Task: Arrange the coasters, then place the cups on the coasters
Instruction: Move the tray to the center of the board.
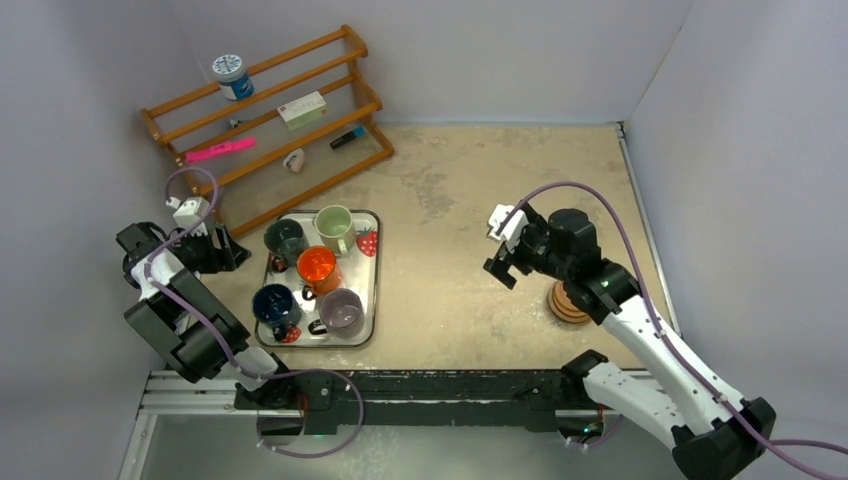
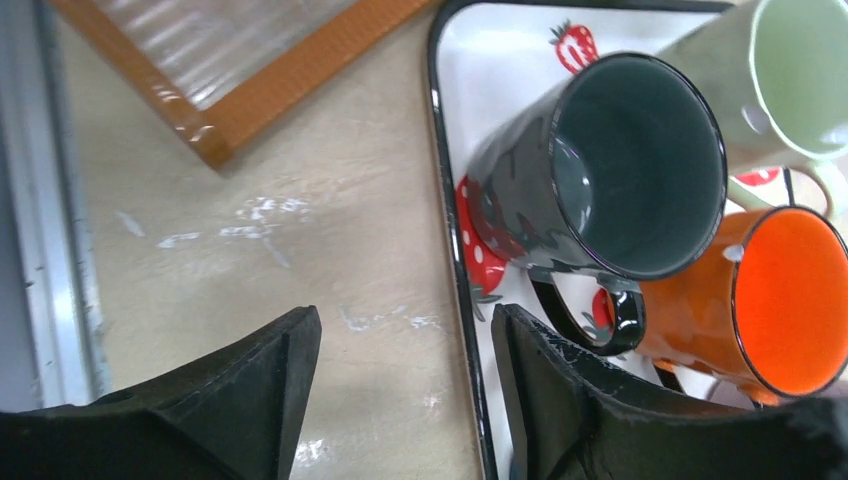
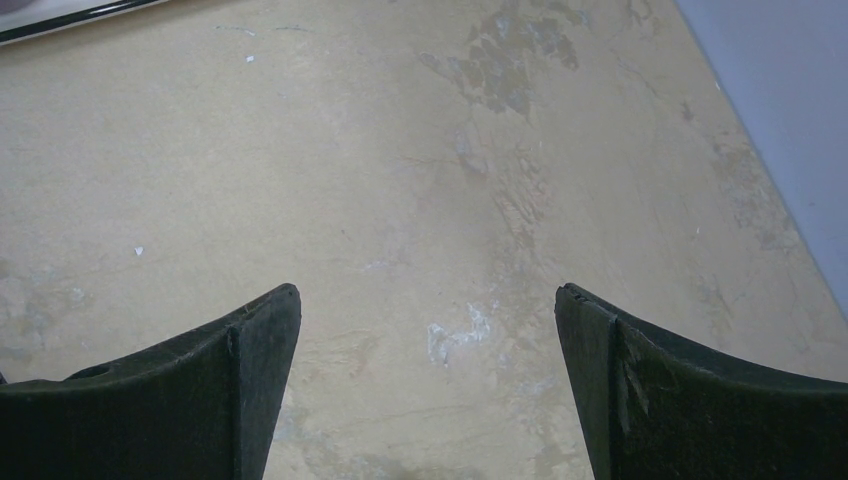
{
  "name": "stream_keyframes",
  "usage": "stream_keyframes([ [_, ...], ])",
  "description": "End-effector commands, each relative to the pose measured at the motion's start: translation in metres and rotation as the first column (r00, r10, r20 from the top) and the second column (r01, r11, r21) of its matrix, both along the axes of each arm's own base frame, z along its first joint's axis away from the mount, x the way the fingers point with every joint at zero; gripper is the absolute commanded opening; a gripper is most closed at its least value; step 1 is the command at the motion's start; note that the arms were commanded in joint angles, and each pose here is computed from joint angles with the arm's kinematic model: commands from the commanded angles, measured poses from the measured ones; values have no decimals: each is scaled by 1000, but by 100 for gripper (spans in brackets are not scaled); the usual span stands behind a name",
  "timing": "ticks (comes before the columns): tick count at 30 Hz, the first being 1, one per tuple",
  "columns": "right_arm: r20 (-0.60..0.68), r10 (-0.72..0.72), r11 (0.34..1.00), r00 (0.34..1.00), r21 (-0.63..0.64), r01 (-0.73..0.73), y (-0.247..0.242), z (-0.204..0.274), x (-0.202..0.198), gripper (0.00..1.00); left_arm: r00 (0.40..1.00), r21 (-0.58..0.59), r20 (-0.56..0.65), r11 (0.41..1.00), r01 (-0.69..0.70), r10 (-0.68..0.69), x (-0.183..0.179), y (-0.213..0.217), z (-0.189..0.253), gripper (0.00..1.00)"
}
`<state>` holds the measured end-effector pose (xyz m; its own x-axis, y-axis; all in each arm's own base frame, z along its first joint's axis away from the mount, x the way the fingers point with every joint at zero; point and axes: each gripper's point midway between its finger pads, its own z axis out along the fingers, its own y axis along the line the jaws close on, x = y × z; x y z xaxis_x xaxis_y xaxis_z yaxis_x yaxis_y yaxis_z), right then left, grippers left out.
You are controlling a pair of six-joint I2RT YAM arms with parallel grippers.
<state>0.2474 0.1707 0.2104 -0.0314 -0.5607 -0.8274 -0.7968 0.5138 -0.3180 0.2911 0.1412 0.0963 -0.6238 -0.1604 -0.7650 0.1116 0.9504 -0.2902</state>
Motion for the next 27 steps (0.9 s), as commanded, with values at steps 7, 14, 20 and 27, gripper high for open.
stream_keyframes([
  [7,35,12,1000,999,-10,-12,-4,-2,-4,99,986,18,53,988,156,-157,-4,-14,-8,61],
  [14,43,18,1000,999,-8,-18,-3,-1,-5,99,971,-25,13,971,239,-239,-11,-26,-28,58],
  [20,46,21,1000,999,-15,-20,-4,-2,-6,99,953,-18,-25,953,303,-303,-10,-41,-34,57],
  [27,46,19,999,999,-27,-18,-5,-6,-5,99,936,-6,-72,939,345,-344,-6,-56,-40,58],
])
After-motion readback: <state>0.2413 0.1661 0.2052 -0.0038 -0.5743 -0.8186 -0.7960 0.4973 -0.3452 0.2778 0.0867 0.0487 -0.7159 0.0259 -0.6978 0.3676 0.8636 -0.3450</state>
